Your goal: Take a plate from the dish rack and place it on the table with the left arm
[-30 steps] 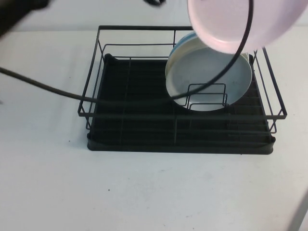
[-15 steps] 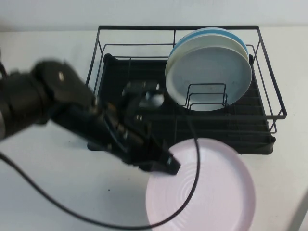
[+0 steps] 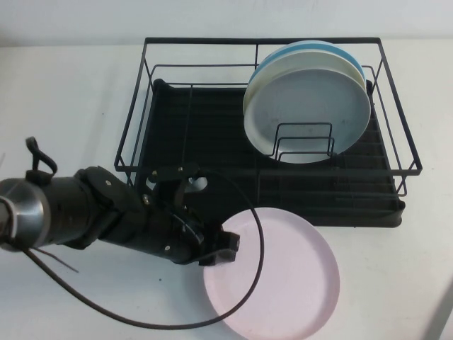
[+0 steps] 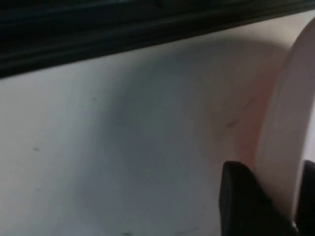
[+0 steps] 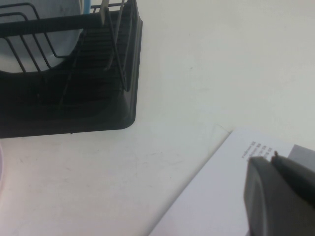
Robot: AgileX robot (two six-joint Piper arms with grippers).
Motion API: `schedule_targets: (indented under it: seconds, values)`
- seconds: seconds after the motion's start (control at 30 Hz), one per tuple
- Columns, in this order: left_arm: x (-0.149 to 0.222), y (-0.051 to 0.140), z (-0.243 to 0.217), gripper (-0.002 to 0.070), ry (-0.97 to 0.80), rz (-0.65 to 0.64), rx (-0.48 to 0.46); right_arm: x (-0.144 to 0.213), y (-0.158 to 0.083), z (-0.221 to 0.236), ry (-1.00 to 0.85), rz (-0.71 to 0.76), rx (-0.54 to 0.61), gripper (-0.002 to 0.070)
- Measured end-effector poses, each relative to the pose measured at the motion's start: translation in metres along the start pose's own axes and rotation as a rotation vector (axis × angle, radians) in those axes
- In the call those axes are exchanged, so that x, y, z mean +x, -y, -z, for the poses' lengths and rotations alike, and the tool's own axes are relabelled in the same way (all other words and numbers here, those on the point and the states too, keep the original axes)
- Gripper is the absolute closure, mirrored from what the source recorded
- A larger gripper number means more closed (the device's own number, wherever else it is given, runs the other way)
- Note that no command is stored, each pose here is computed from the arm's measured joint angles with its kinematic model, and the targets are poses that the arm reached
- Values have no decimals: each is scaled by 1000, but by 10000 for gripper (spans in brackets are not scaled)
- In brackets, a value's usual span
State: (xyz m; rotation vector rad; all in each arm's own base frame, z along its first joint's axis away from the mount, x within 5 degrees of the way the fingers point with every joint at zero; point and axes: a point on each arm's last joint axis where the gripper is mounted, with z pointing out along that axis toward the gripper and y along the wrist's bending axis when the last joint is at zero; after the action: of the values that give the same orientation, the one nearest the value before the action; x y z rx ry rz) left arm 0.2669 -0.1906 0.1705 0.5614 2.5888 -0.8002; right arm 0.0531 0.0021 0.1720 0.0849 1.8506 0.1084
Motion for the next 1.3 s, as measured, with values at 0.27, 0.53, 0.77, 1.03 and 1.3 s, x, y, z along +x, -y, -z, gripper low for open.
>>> schedule_targets:
  seconds: [0.27, 0.53, 0.77, 1.03, 1.3]
  values:
    - [1, -8, 2, 231, -5, -150, -87, 0, 0, 0, 0, 0, 0, 697]
    - [-20, -4, 80, 266, 211, -246, -161, 0, 0, 0, 0, 0, 0, 696]
    - [-3, 22, 156, 625, 359, -447, -244, 0, 0, 0, 0, 0, 0, 696]
    - [70, 25, 179, 673, 384, -517, -287, 0, 0, 0, 0, 0, 0, 697]
    - [110, 22, 179, 675, 384, -532, -286, 0, 0, 0, 0, 0, 0, 696]
